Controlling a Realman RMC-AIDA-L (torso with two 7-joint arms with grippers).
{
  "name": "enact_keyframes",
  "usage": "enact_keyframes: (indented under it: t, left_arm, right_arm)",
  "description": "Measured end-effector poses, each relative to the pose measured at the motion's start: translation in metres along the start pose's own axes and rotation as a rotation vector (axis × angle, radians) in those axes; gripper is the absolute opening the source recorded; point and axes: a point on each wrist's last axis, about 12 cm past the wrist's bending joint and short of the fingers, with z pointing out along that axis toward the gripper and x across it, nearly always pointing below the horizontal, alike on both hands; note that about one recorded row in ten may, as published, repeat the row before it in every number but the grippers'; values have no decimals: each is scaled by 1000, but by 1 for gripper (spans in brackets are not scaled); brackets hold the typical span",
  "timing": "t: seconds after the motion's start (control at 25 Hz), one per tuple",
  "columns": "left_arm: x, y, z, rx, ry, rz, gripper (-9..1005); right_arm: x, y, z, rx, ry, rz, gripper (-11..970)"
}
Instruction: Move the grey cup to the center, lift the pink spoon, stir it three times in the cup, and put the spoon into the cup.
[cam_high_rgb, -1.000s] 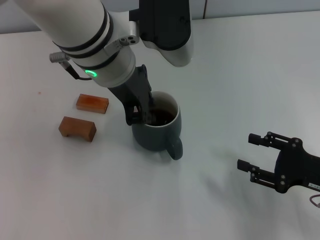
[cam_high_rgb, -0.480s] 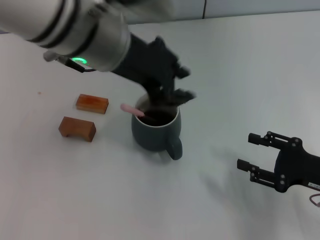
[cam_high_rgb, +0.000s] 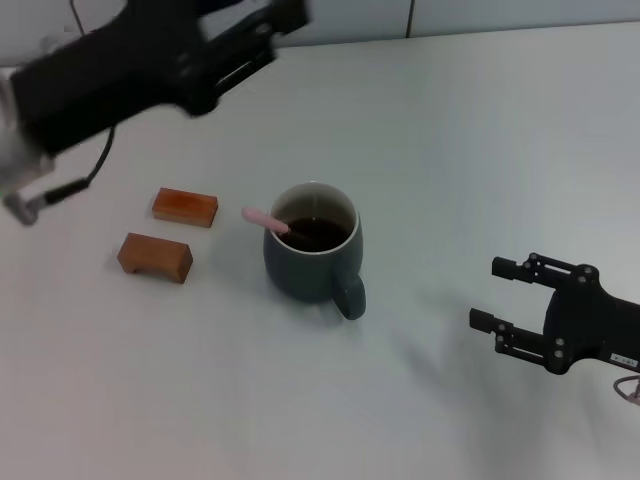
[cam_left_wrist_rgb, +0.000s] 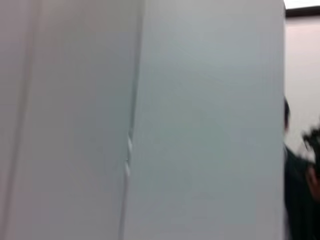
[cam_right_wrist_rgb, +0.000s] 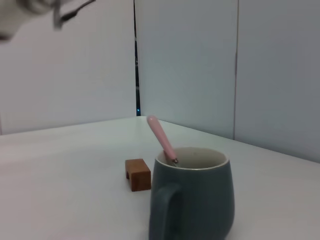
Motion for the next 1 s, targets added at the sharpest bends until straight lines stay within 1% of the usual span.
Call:
enact_keyframes:
  t: [0.04,0.08,0.12,0.2,0.28,0.32,0.36,0.4,0.44,0.48,0.52,0.56,0.6,0.68,0.76,0.88,0.92,0.96,1.0]
  left_arm:
    - [9,0,-9,-18,-42,-1,429]
    - [9,0,-9,-18,-42,-1,430]
    - [35,-5,-30,-59,-98,13,431]
    - [52,-10,-43,-83,-116,50,433]
    - [52,-10,-43,-83,-116,50,435]
    - [65,-16,-55,-114,-120,86,436]
    - [65,-16,-55,-114,-120,86,437]
    - [91,-30,-79,-200,-93,175,438]
    - [98,-35,-87,-229,-77,202,477]
    - [98,-35,-87,-229,-77,202,516]
    - [105,-40,-94,-259,-57,223,556]
    - [105,-40,-94,-259,-57,223,595]
    - [123,-51,-113,-345,24,263,634]
    - [123,-51,-113,-345,24,263,684]
    - [135,-56,-121,-375,97,262,734]
    - [137,-57,-122,-373,113,258,809]
    - [141,-57,-123,-368,143,250,834]
    - [147,-59,-123,-341,195,234,833]
    - [149,-60,-123,-317,218,228,832]
  right_arm:
    - [0,0,0,0,0,0,674]
    - [0,-1,1,4,4,-1,674]
    - [0,-1,1,4,4,-1,674]
    - [0,-1,2,7,6,-1,674]
    - [0,-1,2,8,6,-1,674]
    - [0,-2,2,10,6,-2,674]
    - [0,-2,3,12,7,-2,674]
    - [0,-3,3,17,6,-2,674]
    - [0,-3,3,17,6,-2,674]
    - [0,-3,3,21,5,-2,674]
    - [0,-3,3,21,5,-2,674]
    - [0,-3,2,22,5,-1,674]
    - [0,-3,2,24,4,-1,674]
    - [1,-2,2,25,4,2,674]
    - [2,-1,2,25,3,5,674]
    - [4,2,1,33,3,17,674]
    - [4,2,1,33,3,17,674]
    - [5,2,0,35,5,19,674]
    - [6,2,-1,44,11,22,674]
